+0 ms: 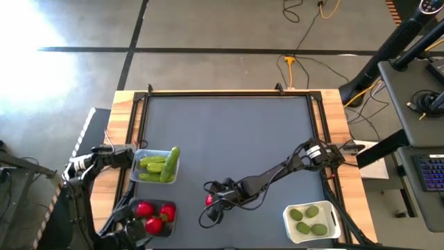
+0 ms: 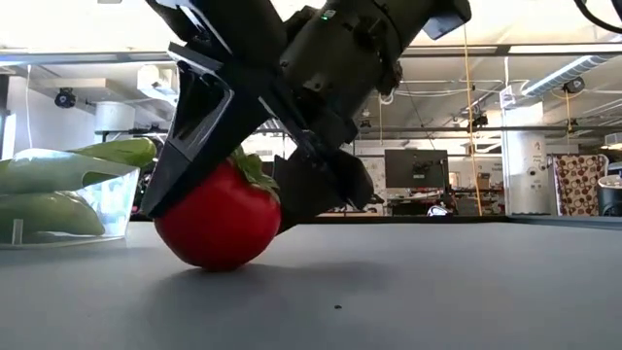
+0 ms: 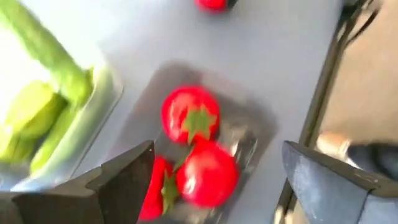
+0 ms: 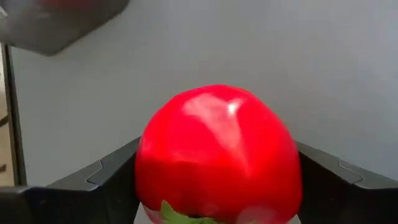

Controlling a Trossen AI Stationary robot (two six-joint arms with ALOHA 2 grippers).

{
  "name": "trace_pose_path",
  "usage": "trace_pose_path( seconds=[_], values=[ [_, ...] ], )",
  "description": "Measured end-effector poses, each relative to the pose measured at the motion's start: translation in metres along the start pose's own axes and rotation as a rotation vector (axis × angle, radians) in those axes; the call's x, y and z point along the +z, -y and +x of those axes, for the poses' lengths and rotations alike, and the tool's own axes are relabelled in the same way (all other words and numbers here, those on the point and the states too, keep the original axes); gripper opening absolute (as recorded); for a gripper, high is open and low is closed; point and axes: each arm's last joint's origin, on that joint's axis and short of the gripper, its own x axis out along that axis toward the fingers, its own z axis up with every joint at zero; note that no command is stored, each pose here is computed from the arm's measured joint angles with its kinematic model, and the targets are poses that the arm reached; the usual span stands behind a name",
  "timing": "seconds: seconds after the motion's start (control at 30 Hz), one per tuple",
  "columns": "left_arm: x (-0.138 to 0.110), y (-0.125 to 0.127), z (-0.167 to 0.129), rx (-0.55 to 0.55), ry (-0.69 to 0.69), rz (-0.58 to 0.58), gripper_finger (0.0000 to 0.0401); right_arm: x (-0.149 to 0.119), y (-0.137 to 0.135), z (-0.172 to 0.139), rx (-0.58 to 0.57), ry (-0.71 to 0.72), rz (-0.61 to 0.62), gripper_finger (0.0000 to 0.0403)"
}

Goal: Sort produce into baskets
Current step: Put the tomato into the black bin

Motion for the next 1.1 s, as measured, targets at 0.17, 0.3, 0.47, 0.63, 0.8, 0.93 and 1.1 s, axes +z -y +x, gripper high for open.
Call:
trace_pose_path(
  seconds=[0.17, 0.3, 0.47, 0.63, 0.8, 0.93, 1.1],
  values=[
    [0.012, 0.002, -0.001, -0.016, 0.036, -0.042, 0.0332, 0.002, 0.001, 0.000, -0.019, 0.030, -0.046, 0.0352],
    [0.026, 0.005, 0.008, -0.010, 0.099, -0.084, 0.0332, 0.009, -0.007, -0.004, 0.004, 0.046, -0.069, 0.0371],
    [0.040, 0.005, 0.019, 0.025, 0.254, 0.044, 0.0332, 0.026, -0.023, -0.019, 0.032, 0.069, -0.101, 0.0374],
    [0.044, 0.002, 0.022, 0.074, 0.453, 0.213, 0.0332, 0.045, -0.043, -0.050, -0.027, 0.007, -0.187, 0.0374],
    [0.048, -0.003, 0.041, 0.116, 0.473, 0.153, 0.0332, 0.057, -0.064, -0.085, -0.071, -0.002, -0.225, 0.0375],
    [0.053, -0.008, 0.056, 0.105, 0.493, 0.072, 0.0332, 0.057, -0.083, -0.112, -0.086, 0.024, -0.223, 0.0375],
    [0.060, -0.018, 0.077, 0.035, 0.430, -0.056, 0.0332, 0.045, -0.104, -0.144, -0.145, 0.090, -0.211, 0.0375]
  ],
)
